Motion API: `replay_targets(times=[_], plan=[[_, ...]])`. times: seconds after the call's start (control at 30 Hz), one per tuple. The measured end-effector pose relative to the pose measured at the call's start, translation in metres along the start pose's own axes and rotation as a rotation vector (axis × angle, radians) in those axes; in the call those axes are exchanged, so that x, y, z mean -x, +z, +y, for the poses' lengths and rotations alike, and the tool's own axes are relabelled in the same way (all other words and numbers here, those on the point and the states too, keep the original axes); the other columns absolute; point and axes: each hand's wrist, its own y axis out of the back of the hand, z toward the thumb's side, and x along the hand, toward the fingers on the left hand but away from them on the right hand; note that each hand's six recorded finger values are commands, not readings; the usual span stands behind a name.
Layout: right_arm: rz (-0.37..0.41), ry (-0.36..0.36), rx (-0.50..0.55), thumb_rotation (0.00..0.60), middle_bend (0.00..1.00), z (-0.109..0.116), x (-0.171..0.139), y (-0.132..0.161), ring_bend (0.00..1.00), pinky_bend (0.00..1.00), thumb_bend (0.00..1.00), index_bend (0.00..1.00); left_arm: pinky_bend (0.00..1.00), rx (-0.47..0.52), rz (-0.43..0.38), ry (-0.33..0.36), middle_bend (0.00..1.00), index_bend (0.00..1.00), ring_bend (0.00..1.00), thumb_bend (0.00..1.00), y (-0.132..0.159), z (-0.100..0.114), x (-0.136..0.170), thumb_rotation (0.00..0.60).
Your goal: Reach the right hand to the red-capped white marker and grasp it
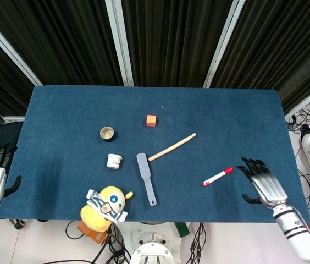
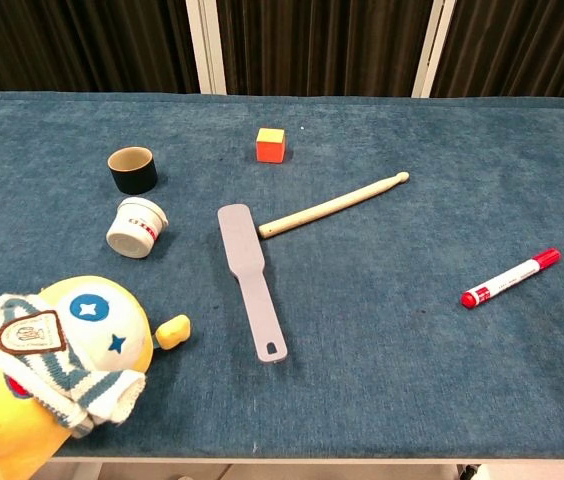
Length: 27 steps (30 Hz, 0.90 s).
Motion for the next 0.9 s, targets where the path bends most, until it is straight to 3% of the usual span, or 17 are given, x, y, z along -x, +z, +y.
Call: replay_targets(times=[0.27, 0.47, 0.9], plan=[[0.06, 0.104, -0.069, 0.6, 0.05, -0.014, 0.061, 0.016, 0.08, 0.06, 0.37, 0.34, 0.16, -0.003, 0.003, -0.001, 0.0, 0.08, 0.02, 0.34, -0.001, 0.0, -0.001, 0.6], [0.079, 0.116, -0.079, 0.6, 0.05, -0.018, 0.089, 0.027, 0.08, 0.06, 0.38, 0.38, 0.16, -0.001, 0.007, 0.003, 0.0, 0.08, 0.02, 0.34, -0.002, 0.001, -0.001, 0.6], [0.081, 0.133, -0.078, 0.6, 0.04, -0.023, 0.099, 0.031, 0.08, 0.06, 0.38, 0.48, 0.17, -0.003, 0.006, -0.006, 0.0, 0.08, 0.02, 0.34, -0.002, -0.001, -0.001, 0.6]])
